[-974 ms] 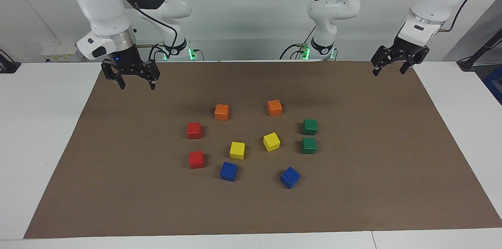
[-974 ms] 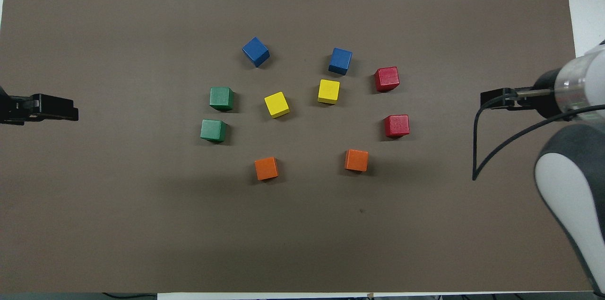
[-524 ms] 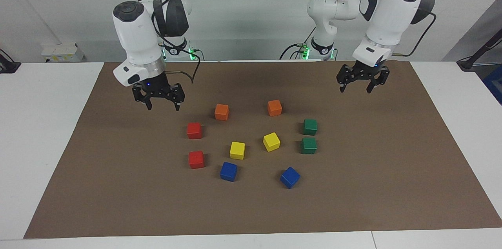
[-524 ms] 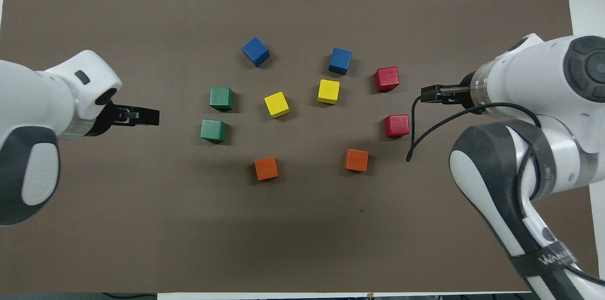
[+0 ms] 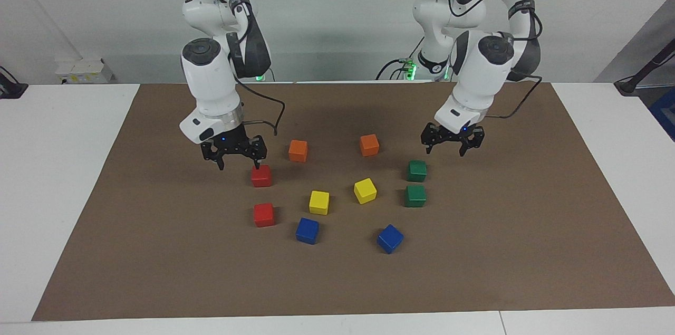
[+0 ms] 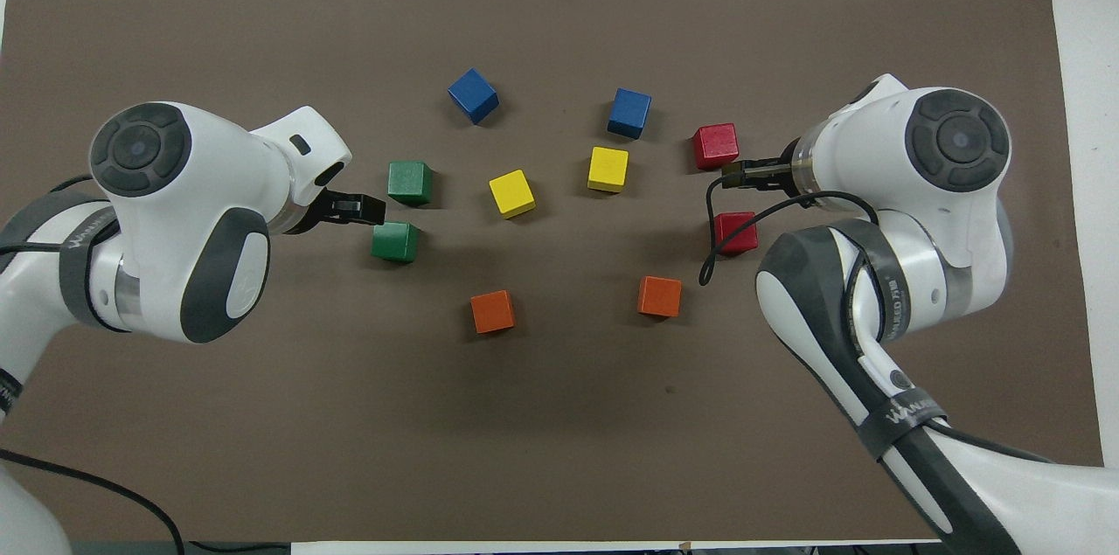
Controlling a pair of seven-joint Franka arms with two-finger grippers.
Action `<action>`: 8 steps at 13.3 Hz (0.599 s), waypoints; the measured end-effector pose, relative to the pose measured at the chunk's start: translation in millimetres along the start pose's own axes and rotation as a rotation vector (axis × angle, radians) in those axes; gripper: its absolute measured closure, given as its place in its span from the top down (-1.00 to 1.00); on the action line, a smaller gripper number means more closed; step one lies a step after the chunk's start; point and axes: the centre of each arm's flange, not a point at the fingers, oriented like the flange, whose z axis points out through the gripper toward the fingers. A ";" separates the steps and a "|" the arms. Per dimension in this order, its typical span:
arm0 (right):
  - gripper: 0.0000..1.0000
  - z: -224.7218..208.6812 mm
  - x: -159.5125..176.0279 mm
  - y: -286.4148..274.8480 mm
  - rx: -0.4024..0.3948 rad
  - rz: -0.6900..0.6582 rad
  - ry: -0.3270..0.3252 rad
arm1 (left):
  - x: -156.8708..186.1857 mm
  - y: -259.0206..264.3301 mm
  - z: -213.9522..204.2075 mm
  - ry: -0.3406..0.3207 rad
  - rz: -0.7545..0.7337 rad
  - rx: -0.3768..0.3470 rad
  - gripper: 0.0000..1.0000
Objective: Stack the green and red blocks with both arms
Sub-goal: 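Lower both grippers onto the nearer green and red blocks and grasp them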
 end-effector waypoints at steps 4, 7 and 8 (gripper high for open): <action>1.00 15.2 -4.1 -11.2 0.002 -0.019 -0.007 | 7.9 12.3 36.7 0.007 -0.022 -0.006 1.00; 1.00 40.6 -19.0 -8.2 0.007 -0.020 0.006 | 7.6 40.2 66.7 0.003 -0.023 -0.011 1.00; 1.00 48.7 -24.7 -7.1 0.008 -0.021 0.006 | 7.2 42.8 72.4 -0.003 -0.021 -0.010 1.00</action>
